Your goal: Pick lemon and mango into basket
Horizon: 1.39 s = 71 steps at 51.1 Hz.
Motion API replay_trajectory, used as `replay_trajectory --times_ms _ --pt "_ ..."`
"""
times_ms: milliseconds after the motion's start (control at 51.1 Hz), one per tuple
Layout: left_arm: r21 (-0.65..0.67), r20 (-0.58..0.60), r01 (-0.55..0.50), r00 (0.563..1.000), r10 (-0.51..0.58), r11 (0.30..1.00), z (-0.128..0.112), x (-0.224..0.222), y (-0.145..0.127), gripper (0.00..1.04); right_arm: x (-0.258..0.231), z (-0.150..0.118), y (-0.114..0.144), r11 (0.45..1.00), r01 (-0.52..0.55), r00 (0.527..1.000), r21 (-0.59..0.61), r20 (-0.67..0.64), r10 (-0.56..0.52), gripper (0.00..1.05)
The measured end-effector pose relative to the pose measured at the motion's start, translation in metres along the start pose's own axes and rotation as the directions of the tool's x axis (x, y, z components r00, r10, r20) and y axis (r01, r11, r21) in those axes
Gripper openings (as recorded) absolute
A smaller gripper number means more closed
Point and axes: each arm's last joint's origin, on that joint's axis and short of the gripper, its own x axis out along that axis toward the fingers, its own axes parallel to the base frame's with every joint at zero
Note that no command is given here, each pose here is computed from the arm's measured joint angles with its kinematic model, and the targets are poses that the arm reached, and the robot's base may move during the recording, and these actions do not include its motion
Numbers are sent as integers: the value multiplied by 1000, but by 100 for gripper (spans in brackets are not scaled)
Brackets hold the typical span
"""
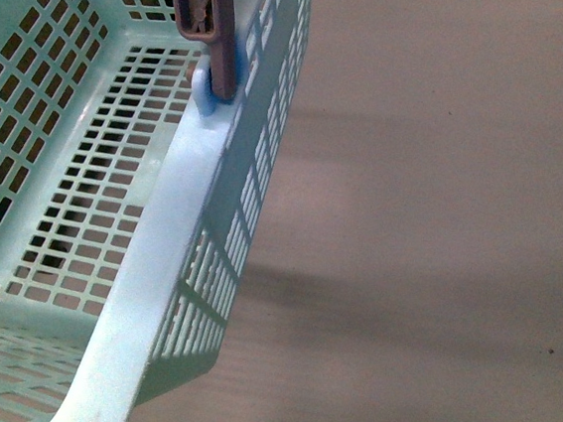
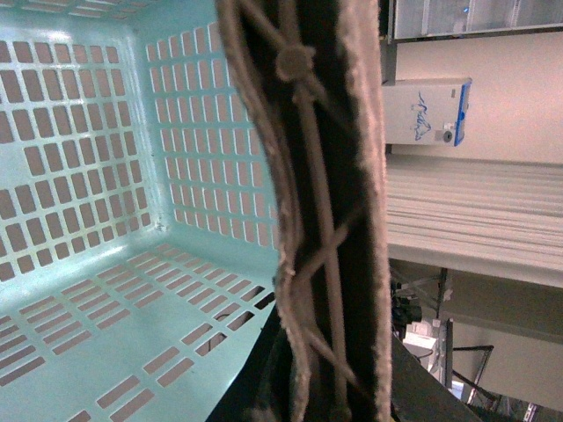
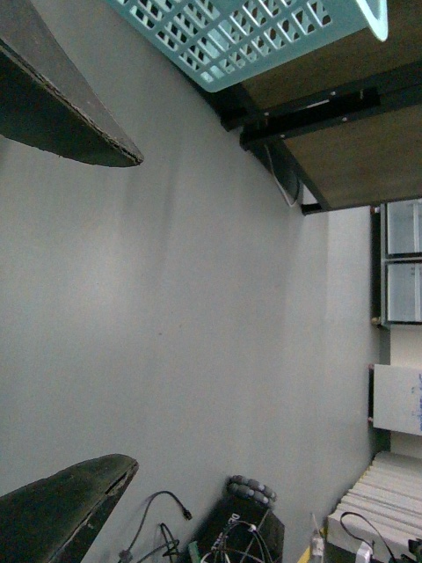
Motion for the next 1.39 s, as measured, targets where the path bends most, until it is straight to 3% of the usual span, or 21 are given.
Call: replay_trajectory --times_ms 1391 --pt "2 0 0 1000 0 1000 0 0 0 7 0 0 0 1000 0 1000 1 0 0 96"
